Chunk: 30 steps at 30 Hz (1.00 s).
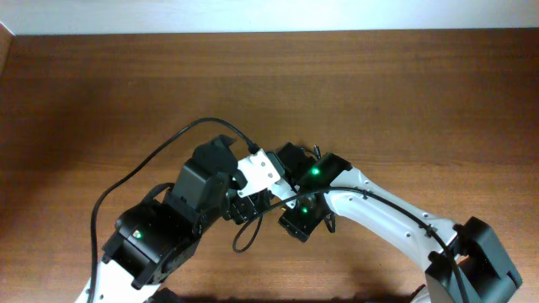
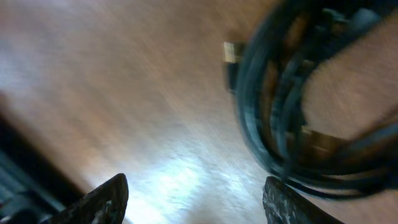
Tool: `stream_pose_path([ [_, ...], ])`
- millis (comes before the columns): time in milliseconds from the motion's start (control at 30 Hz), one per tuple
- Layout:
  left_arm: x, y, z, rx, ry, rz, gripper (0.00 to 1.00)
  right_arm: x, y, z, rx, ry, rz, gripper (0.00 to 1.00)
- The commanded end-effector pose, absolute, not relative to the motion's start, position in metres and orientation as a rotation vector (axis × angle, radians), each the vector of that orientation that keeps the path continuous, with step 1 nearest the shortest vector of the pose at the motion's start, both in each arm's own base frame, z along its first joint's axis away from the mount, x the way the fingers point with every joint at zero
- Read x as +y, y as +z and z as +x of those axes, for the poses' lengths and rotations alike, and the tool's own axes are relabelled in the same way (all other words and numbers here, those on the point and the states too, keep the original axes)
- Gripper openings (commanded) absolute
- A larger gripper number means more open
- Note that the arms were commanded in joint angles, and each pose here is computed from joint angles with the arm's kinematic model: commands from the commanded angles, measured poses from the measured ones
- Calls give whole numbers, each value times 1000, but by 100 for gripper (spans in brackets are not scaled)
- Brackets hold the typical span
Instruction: Untangle cables
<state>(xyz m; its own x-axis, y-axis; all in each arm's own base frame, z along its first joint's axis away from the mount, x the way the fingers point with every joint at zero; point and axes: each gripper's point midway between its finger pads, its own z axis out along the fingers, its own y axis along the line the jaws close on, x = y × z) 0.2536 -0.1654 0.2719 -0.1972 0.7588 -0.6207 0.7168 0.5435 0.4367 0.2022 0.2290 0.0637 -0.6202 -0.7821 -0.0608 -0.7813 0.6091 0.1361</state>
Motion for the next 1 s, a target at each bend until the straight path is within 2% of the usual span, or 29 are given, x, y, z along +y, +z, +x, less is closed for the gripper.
stream_pose_path([
  [0,-164,277,254,1941,63,1172,99,197,62,233,-2888,170,1406,69],
  [67,-164,277,254,1941,63,1172,99,191,64,239,-2897,242,1410,68],
  [100,-164,277,254,1941,63,1172,99,191,63,239,-2897,241,1409,58],
  [300,-163,275,253,1950,65,1179,99,190,62,237,-2892,242,1406,57],
  [467,-159,274,254,1962,89,1175,99,194,39,224,-2882,132,1391,57],
  [600,-111,295,272,2001,336,904,99,194,39,224,-2883,132,1392,57],
  [700,-54,328,268,1982,335,645,99,194,39,224,-2882,132,1392,57],
  [800,-25,334,271,1994,352,524,99,193,39,225,-2886,148,1393,57],
  [900,-26,333,272,1997,312,527,99,181,39,234,-2915,156,1325,44],
  [967,-26,333,272,1997,312,528,99,177,39,237,-2931,98,1265,40],
])
